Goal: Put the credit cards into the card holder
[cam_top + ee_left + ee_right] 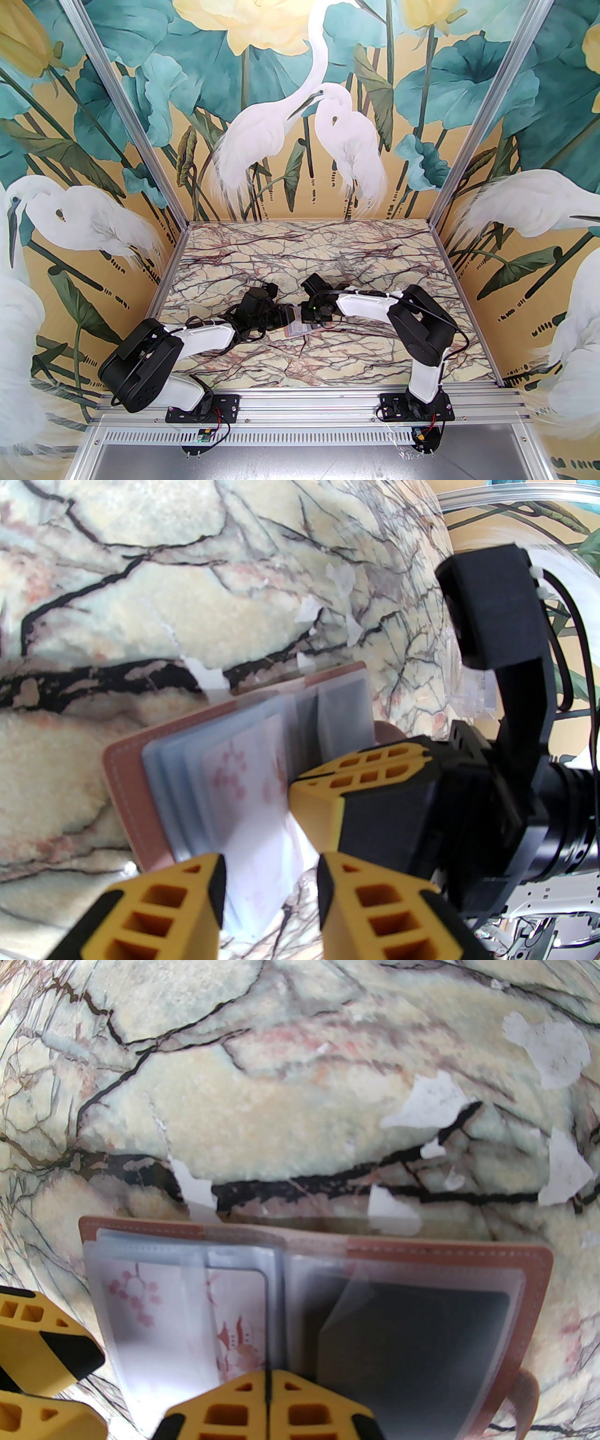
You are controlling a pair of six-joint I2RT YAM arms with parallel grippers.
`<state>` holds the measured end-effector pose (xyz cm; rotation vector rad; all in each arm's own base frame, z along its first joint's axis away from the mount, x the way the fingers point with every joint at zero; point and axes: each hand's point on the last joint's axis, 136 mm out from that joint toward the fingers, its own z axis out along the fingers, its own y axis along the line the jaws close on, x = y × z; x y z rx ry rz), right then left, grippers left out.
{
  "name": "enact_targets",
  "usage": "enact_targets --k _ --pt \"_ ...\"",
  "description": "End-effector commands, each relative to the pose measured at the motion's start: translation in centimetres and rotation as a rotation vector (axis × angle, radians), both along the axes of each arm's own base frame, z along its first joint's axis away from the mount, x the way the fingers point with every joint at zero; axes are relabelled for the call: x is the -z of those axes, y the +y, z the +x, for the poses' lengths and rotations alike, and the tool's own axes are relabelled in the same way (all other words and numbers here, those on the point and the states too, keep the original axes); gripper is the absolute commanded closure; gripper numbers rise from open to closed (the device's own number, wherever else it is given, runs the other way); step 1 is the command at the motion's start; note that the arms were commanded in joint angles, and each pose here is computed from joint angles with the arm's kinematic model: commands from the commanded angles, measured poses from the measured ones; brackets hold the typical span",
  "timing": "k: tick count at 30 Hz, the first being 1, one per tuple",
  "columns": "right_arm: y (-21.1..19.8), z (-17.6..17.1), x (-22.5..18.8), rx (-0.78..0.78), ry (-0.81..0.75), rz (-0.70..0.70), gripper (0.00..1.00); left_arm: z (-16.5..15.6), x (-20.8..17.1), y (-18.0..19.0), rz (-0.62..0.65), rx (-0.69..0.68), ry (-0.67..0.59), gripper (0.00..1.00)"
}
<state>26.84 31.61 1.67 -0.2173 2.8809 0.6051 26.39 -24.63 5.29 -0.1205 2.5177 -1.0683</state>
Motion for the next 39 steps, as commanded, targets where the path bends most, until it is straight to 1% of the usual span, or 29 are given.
enact_targets --k 1,5,12,26,39 --pt "-1.3 -1.1 2.6 0.000 0.049 -0.076 0.92 0.3 -0.2 -0.2 0.003 0.004 -0.002 0.61" --pt "-1.3 -1.1 2.6 -0.002 0.051 -0.076 0.92 0.3 -0.2 0.0 0.009 -0.001 -0.003 0.60" --pt "-1.3 -1.1 2.6 -0.001 0.051 -0.075 0.92 0.3 0.6 0.8 0.065 -0.019 0.003 0.60" --pt "-1.3 -1.1 2.7 -0.002 0.054 -0.077 0.92 0.3 0.4 0.2 0.040 0.000 0.006 0.61" --pt "-1.3 -1.2 2.7 -0.001 0.055 -0.076 0.92 0.4 1.0 0.0 0.045 0.006 0.019 0.61"
